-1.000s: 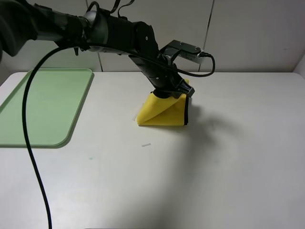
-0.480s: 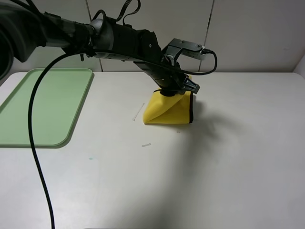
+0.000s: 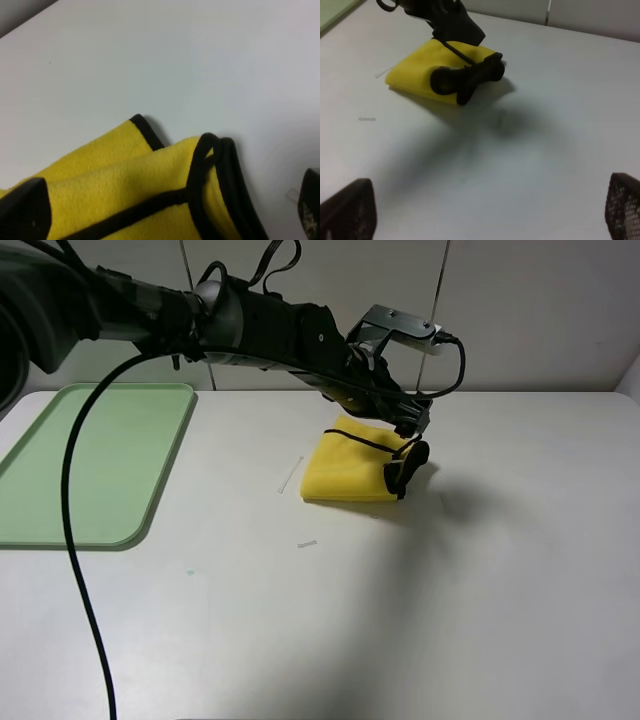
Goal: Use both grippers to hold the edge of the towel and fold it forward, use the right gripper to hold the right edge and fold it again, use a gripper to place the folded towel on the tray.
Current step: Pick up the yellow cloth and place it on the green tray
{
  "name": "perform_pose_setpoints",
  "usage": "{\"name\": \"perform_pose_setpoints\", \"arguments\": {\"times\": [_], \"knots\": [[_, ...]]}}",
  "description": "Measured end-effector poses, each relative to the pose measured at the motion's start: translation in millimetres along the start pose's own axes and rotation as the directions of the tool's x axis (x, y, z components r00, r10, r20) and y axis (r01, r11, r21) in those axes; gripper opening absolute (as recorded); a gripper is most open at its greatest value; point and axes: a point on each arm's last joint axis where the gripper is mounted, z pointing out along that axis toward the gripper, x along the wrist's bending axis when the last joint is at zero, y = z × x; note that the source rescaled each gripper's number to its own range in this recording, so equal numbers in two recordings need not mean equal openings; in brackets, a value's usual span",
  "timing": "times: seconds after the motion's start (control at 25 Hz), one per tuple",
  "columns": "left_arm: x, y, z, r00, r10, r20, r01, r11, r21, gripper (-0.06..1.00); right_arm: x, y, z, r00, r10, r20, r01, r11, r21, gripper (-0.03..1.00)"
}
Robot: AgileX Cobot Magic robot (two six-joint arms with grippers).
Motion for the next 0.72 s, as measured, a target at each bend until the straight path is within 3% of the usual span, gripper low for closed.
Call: {"name": "perform_pose_setpoints", "arguments": {"times": [0.2,0.4,0.72], "knots": [[3.4,5.1,-13.4,1.0,-0.011,0.012,0.01,0.999,0.036,1.0,0.0,0.0,0.0,1.0,0.0,0.0,0.0,1.0,0.0,1.0],[28.3,5.7,-31.0,0.993,-0.114,-0.014,0.115,0.987,0.111,1.0,0.0,0.0,0.0,1.0,0.0,0.0,0.0,1.0,0.0,1.0],[54.8,-14.3,-35.1,0.961,-0.206,-0.182,0.247,0.938,0.242,1.0,0.0,0.0,0.0,1.0,0.0,0.0,0.0,1.0,0.0,1.0]]}}
